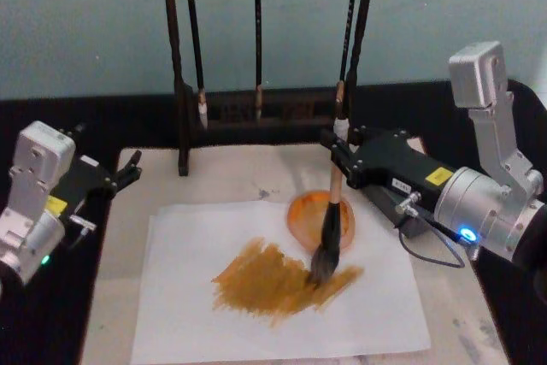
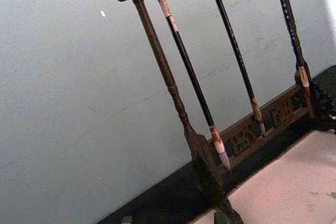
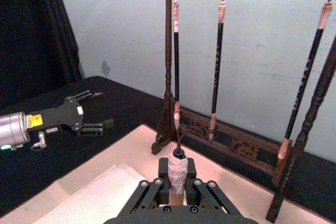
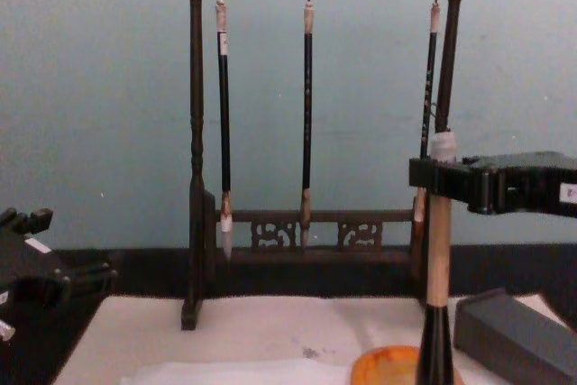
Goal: Pick up the brush from the inkstone, write on the paper, then place the brush back to its original position.
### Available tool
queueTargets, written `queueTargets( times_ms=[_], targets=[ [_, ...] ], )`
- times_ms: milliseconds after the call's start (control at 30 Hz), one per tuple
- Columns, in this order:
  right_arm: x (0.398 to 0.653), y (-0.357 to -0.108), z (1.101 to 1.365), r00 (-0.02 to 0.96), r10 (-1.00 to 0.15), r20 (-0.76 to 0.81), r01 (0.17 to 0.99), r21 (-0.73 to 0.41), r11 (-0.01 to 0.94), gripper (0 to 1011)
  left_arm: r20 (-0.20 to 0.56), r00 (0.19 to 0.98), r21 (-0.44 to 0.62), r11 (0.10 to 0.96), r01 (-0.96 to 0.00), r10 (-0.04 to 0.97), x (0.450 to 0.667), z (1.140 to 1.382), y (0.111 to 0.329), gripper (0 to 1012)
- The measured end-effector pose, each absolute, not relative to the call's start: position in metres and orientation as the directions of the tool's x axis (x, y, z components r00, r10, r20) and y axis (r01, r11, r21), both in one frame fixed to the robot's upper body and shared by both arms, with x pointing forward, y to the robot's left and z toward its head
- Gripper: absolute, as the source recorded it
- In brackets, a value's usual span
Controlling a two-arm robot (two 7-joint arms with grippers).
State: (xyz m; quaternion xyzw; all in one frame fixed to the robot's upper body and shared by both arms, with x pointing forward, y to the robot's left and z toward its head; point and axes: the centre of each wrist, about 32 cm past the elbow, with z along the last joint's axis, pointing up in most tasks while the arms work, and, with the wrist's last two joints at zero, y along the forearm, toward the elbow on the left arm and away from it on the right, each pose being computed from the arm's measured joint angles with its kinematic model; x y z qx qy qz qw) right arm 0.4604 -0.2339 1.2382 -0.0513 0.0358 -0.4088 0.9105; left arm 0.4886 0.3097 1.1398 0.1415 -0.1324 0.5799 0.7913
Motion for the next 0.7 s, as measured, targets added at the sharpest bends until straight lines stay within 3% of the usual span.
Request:
queueTargets(
  times_ms=[700],
  targets=[
    [0.465,-0.225,1.252,0.701,-0.710,-0.070,0.707,-0.062,0.704,162,0.374,0.292,0.070,0.287,-0.955,0.880,0.489,1.140,0.310,1009]
  ],
)
